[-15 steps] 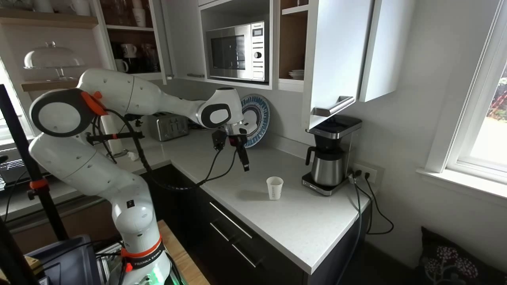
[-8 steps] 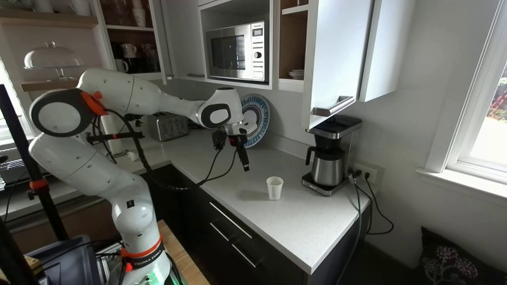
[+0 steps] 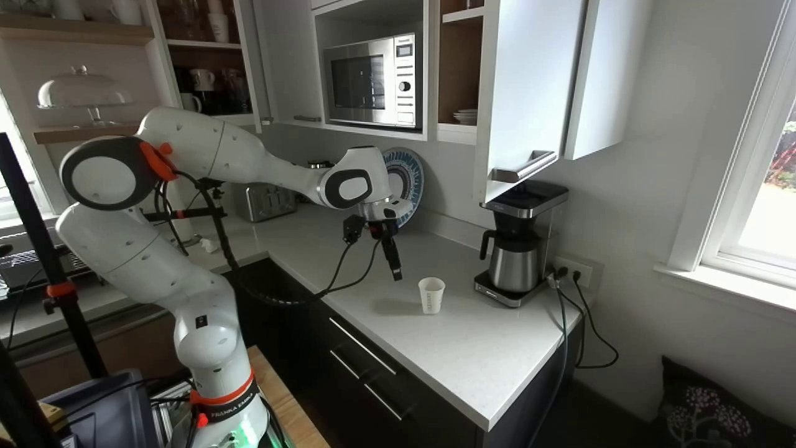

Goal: Turn over the cup on the table

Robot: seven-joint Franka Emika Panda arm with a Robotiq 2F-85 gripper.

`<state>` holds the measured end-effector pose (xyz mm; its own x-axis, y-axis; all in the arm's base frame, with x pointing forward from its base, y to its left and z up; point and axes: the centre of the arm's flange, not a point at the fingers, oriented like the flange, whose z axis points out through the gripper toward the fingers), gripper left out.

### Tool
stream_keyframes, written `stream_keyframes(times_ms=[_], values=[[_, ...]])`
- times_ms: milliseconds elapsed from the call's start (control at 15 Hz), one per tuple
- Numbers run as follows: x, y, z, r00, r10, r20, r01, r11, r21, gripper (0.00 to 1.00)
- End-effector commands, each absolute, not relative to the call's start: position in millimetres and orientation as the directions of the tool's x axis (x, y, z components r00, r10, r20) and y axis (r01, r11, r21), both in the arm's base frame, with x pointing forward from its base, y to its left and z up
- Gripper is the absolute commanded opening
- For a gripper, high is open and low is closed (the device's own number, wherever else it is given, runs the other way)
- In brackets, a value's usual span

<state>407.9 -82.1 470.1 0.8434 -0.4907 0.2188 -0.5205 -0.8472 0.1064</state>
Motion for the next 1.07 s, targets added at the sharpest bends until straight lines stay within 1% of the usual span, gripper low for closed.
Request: stream_keyframes(times_ms=[0,267,533,1000], values=[[426,-100,445,0.826,-0.5,0.263,-0.548,-0.82,0.164,1.0],[442,-112,426,0.821,-0.496,0.283,-0.552,-0.816,0.174,1.0],[457,-121,408,0.796,-0.532,0.288,-0.589,-0.791,0.166,1.0],[486,-122,394,0.744,-0.587,0.319,-0.639,-0.765,0.083,1.0]])
